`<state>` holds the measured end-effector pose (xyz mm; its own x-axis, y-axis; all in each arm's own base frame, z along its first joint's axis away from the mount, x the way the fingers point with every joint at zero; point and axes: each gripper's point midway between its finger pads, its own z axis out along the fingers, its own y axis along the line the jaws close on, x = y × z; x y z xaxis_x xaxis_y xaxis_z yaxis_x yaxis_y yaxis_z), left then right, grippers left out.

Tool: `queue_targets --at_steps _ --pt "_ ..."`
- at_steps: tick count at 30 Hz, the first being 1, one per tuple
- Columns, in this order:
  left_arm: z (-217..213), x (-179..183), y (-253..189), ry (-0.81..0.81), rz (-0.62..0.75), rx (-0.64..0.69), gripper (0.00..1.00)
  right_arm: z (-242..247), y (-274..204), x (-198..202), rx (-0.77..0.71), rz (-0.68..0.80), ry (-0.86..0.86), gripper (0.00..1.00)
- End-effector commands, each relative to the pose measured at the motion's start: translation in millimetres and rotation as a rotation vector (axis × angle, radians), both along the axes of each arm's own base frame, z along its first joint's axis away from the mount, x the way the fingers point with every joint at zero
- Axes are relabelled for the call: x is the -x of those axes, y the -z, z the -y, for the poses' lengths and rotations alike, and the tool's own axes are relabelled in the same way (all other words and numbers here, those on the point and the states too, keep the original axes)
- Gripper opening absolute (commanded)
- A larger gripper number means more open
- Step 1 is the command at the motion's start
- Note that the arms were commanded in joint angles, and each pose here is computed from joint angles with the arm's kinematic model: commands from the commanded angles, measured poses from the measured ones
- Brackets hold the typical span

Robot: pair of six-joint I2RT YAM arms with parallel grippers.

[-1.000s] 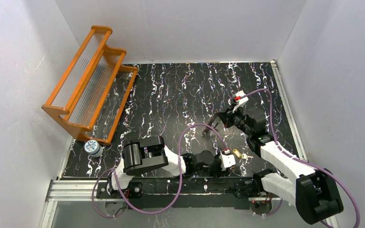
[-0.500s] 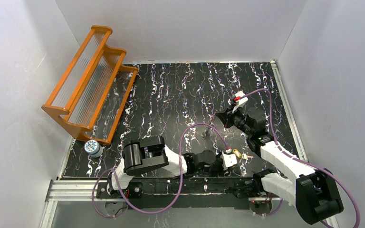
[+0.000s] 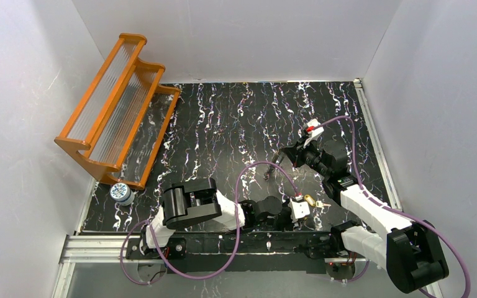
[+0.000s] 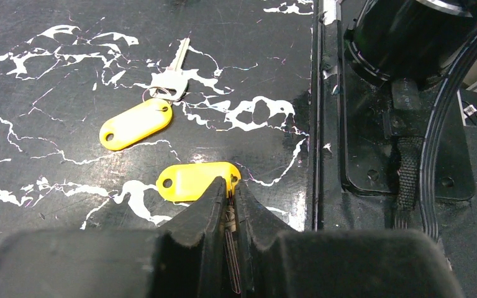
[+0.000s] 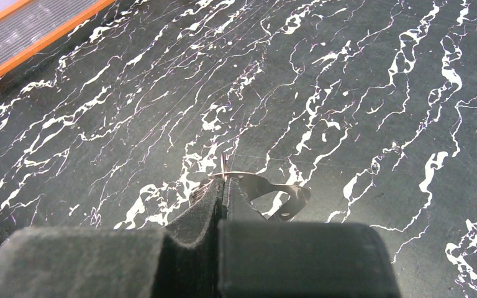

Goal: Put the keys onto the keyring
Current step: Pick up the key from the center of the board.

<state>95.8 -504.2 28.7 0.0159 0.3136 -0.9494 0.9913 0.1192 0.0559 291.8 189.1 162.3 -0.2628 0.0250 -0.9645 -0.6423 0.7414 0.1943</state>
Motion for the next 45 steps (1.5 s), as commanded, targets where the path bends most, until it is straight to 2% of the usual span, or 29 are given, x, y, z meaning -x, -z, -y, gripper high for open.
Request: queue_targets --at_steps 1,6,13,18,20,27,33,39,45 --pt "4 -2 -11 -0.013 0.022 0.025 0.09 -3 -16 -2 -0.034 0.057 -0.014 0.01" --pt "1 -4 -8 -0.024 0.022 0.008 0.15 -4 -16 -2 -0.036 0.059 -0.02 0.01" --pt "1 -4 -7 -0.024 0.025 0.0 0.11 -5 -17 -1 -0.038 0.061 -0.027 0.01" --pt "1 -5 -10 -0.03 0.03 0.003 0.17 -6 -17 -2 -0.038 0.062 -0.034 0.01" --pt "0 -5 -8 -0.029 0.033 -0.001 0.16 -7 -17 -2 -0.039 0.06 -0.036 0.01" --pt "1 -5 -10 -0.024 0.032 0.003 0.0 -7 -17 -1 -0.038 0.061 -0.04 0.01" --pt "-1 -4 -28 -0.018 0.038 0.036 0.0 -8 -19 -2 -0.035 0.063 -0.047 0.01" --pt "-35 -21 -60 -0.045 0.015 0.083 0.0 -13 -28 -3 -0.013 0.079 -0.088 0.01" --pt "-109 -62 -86 -0.147 -0.12 0.138 0.0 -23 -42 -3 0.028 0.113 -0.173 0.01"
